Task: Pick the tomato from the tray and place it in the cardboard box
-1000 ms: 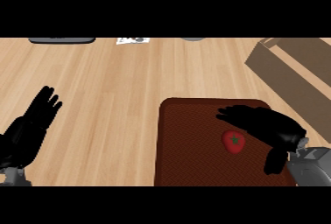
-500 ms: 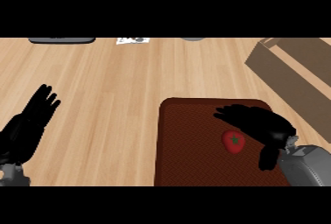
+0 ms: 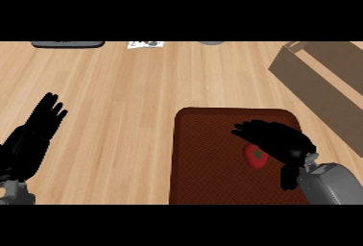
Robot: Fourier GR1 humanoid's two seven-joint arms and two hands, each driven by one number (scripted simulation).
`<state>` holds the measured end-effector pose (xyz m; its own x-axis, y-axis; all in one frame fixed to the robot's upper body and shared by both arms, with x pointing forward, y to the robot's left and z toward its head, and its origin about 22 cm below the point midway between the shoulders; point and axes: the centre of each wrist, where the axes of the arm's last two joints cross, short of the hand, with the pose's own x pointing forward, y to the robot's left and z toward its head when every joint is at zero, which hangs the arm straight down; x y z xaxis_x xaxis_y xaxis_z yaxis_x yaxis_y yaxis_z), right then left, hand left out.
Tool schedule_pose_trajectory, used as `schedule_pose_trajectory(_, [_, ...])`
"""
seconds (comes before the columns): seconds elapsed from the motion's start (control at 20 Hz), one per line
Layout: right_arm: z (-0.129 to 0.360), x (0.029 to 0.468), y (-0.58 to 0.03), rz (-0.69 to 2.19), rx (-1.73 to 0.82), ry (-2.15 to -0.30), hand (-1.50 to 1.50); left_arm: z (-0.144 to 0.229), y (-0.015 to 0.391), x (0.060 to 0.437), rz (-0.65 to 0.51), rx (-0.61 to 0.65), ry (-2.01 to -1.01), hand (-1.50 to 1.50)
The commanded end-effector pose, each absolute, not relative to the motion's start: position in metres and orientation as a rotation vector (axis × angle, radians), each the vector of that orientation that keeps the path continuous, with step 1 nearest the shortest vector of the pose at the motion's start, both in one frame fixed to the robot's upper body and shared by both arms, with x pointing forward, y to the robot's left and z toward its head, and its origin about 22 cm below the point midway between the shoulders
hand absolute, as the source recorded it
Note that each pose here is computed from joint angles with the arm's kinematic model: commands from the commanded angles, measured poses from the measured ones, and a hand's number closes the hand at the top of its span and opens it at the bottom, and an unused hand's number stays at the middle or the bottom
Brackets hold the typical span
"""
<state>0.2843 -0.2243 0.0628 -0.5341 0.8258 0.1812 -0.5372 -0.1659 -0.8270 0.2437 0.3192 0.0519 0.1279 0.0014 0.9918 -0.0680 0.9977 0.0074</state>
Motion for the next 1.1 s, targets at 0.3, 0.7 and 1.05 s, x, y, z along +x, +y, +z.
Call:
schedule_pose_trajectory(0.3, [0.040, 0.286, -0.220, 1.864, -0.406, -1.092, -1.50, 0.052, 0.319, 0.232, 0.041, 0.075, -1.432, 0.00])
schedule_pose_trajectory(0.7, [0.032, 0.289, -0.214, 1.833, -0.400, -1.121, 1.50, 0.043, 0.316, 0.220, 0.052, 0.052, -1.442, 0.00])
schedule_pose_trajectory(1.05, [0.015, 0.305, -0.226, 1.873, -0.380, -1.257, 1.50, 0.056, 0.341, 0.259, 0.045, 0.049, -1.440, 0.00])
